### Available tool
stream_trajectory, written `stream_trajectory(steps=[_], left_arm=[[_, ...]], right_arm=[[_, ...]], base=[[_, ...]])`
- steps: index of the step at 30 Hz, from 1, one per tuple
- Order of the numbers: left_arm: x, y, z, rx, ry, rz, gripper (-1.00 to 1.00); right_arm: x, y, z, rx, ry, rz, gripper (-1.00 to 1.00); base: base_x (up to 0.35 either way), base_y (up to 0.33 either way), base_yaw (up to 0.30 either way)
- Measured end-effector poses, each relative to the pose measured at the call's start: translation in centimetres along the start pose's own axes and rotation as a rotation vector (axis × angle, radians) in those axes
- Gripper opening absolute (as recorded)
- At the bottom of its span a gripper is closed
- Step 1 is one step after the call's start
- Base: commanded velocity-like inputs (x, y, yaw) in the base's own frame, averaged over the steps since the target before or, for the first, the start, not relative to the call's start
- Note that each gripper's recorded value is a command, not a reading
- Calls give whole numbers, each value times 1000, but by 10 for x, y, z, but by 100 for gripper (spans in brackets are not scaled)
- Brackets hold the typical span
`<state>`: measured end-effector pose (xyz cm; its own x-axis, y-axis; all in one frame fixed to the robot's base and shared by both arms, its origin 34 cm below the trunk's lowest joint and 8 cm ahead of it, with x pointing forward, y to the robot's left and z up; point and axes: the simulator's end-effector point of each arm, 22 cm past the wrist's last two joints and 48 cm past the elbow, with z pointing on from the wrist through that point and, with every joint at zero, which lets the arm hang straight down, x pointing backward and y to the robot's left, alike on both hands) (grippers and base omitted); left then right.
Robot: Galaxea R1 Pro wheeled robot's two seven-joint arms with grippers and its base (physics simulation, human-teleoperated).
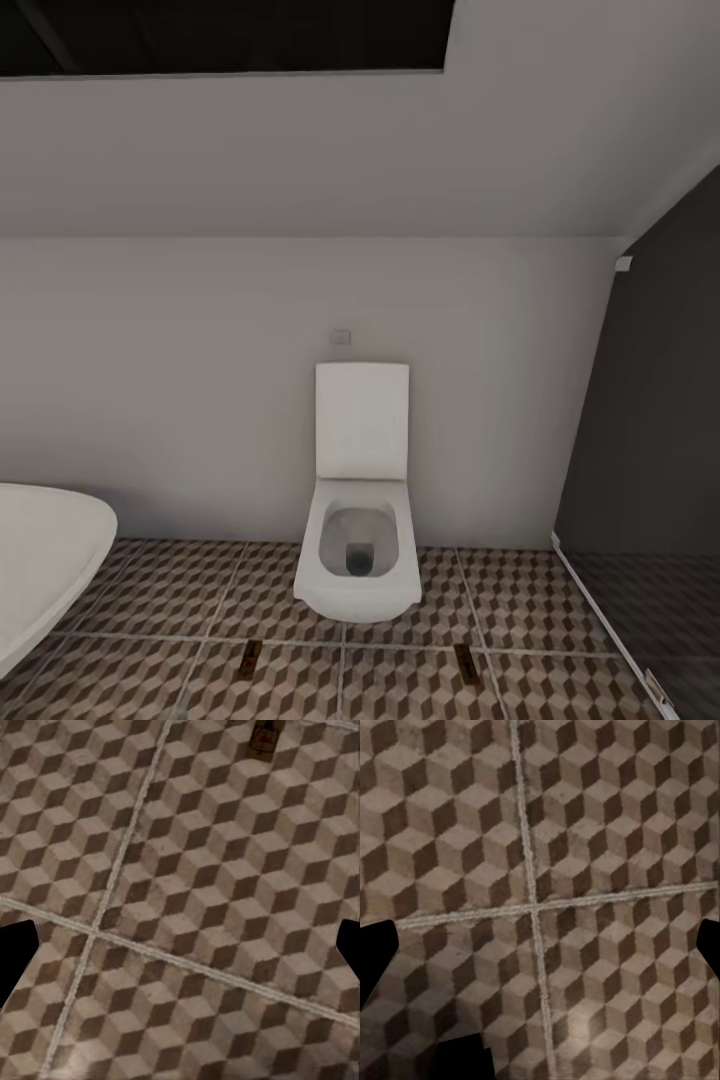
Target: Take the four mousetraps from the cabinet in the bathroom and place them on the bathroom floor. Make sure all four end up on the same floor surface, and ensure that at least two of them are either under or directly next to the same bathroom sink.
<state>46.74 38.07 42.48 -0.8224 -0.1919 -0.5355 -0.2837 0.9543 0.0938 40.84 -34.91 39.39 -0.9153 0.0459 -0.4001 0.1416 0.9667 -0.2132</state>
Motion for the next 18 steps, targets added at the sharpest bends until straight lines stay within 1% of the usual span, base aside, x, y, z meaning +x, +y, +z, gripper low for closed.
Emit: stream_trajectory(steps=[3, 12, 18], left_arm=[[11, 2, -6, -1, 18, 5, 100], [28, 4, -22, 2, 57, 16, 100], [49, -5, -35, 17, 92, 23, 100]], right_arm=[[20, -1, -6, -1, 29, -8, 100], [43, -1, -23, -9, 73, -19, 100], [64, -2, -36, -11, 106, -27, 100]], base=[[0, 0, 0], [0, 0, 0], [0, 0, 0]])
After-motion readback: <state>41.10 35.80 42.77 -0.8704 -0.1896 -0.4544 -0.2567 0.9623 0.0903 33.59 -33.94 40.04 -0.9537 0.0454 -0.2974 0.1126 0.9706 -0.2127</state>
